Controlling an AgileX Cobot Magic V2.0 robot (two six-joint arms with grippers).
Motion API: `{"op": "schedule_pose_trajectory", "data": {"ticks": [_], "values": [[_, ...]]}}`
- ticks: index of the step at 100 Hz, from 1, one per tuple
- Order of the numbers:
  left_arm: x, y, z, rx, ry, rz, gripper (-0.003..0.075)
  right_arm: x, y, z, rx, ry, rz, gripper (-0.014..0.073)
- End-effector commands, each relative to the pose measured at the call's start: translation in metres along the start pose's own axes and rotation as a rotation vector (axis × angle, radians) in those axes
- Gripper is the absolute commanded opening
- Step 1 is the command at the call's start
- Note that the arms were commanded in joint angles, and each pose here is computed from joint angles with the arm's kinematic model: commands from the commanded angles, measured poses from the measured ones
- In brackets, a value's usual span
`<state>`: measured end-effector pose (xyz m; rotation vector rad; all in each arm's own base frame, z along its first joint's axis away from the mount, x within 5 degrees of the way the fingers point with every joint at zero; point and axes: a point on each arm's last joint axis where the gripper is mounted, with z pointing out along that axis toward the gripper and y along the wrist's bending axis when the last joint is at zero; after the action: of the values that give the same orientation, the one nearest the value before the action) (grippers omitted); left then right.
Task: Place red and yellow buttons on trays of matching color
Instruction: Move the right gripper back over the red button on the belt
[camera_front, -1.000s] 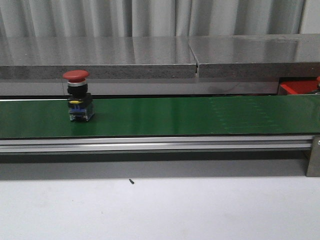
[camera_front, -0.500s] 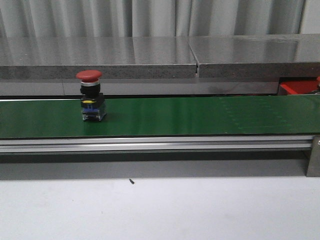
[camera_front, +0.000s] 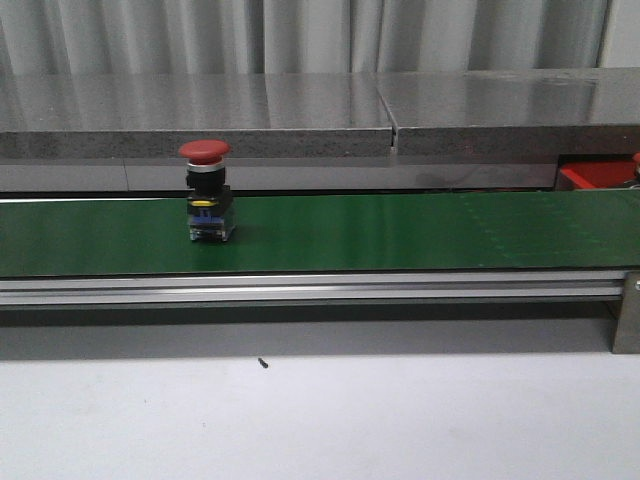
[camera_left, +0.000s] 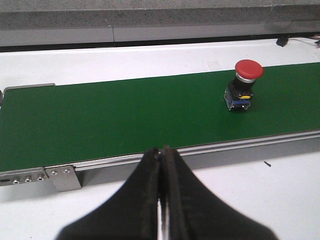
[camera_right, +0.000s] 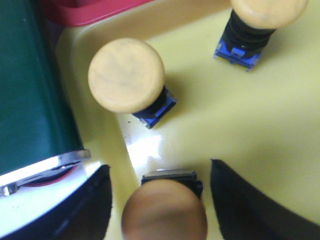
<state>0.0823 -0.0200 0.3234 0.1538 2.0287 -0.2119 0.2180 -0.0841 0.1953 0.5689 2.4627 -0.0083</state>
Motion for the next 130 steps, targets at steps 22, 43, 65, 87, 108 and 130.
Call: {"op": "schedule_pose_trajectory", "data": {"ticks": [22, 43, 65, 87, 108, 130], "values": [[-0.013, -0.001, -0.004, 0.008, -0.089, -0.005, -0.0019, -0.027, 0.003, -0.026, -0.006, -0.142, -0.018, 0.0607], [-0.013, -0.001, -0.004, 0.008, -0.089, -0.005, -0.0019, -0.035, 0.009, -0.063, -0.025, -0.238, -0.043, 0.0607], [-0.013, -0.001, -0.004, 0.008, -0.089, -0.005, -0.0019, -0.048, 0.041, -0.098, -0.136, -0.268, -0.149, 0.0607], [-0.013, -0.001, -0.004, 0.008, -0.089, -0.005, -0.0019, -0.066, 0.097, -0.123, -0.301, -0.243, -0.358, 0.0607], [-0.013, -0.001, -0.004, 0.008, -0.089, -0.005, -0.0019, -0.079, 0.148, -0.127, -0.418, -0.146, -0.534, 0.0607], [-0.013, -0.001, -0.004, 0.008, -0.089, -0.005, -0.0019, -0.081, 0.204, -0.108, -0.503, 0.012, -0.689, 0.0607]]}}
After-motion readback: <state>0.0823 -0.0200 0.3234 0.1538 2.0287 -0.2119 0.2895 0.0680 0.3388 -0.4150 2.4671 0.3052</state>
